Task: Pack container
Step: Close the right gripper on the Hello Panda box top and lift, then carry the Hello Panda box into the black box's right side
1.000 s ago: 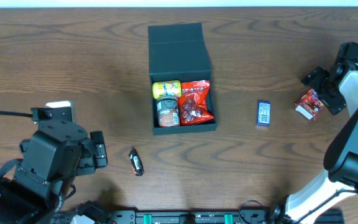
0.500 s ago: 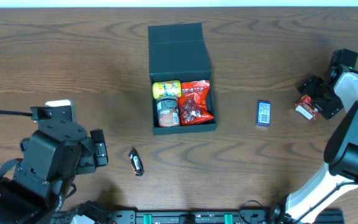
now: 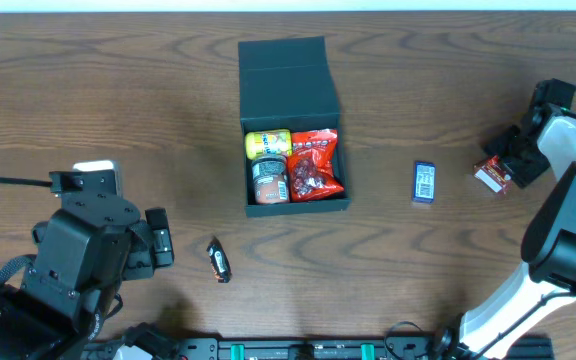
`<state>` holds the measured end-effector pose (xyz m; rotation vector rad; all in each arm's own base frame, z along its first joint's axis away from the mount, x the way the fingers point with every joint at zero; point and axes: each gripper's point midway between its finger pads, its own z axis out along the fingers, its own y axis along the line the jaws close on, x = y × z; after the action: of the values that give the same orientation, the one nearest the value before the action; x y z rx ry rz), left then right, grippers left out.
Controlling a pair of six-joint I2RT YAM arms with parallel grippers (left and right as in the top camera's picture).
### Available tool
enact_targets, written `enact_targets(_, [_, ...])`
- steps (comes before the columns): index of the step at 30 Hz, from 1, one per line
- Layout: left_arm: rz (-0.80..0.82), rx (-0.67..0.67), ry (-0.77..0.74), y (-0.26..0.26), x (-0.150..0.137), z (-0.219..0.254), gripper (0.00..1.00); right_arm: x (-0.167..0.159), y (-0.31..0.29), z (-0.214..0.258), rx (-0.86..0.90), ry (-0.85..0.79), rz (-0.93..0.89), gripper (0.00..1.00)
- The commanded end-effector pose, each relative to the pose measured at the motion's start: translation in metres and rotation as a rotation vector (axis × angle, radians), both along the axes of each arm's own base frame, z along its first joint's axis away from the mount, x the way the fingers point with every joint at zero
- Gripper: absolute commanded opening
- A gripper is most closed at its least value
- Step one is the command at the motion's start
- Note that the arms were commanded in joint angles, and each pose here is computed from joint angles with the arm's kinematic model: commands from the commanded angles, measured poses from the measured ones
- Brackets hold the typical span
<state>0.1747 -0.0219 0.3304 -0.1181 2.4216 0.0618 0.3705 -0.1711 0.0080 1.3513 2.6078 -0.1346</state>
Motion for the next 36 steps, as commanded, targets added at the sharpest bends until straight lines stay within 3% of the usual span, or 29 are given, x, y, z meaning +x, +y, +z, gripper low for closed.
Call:
enact_targets(1, [-0.008,0.007,0.006,0.0,0.0,-0.001,0.95,-0.003,-0.004,0.0,-0.011,0.009,-0.011,0.56])
enact_targets(15, [-0.009,0.007,0.006,0.0,0.0,-0.001,0.95,-0.005,-0.001,-0.001,0.003,0.015,-0.009,0.29])
enact_targets(19, [-0.009,0.007,0.006,0.0,0.0,-0.001,0.95,0.003,0.015,-0.001,0.099,-0.028,0.012,0.17])
enact_targets(21, [-0.009,0.007,0.006,0.0,0.0,-0.001,0.95,0.008,0.023,0.002,0.145,-0.055,0.022,0.02])
enact_targets(27, [-0.009,0.01,0.011,0.0,-0.001,-0.002,0.95,0.021,0.041,0.037,0.211,-0.169,0.115,0.01])
enact_targets(36, [-0.008,0.01,0.013,0.0,-0.001,-0.002,0.95,0.014,0.087,0.178,0.173,-0.469,0.34,0.01])
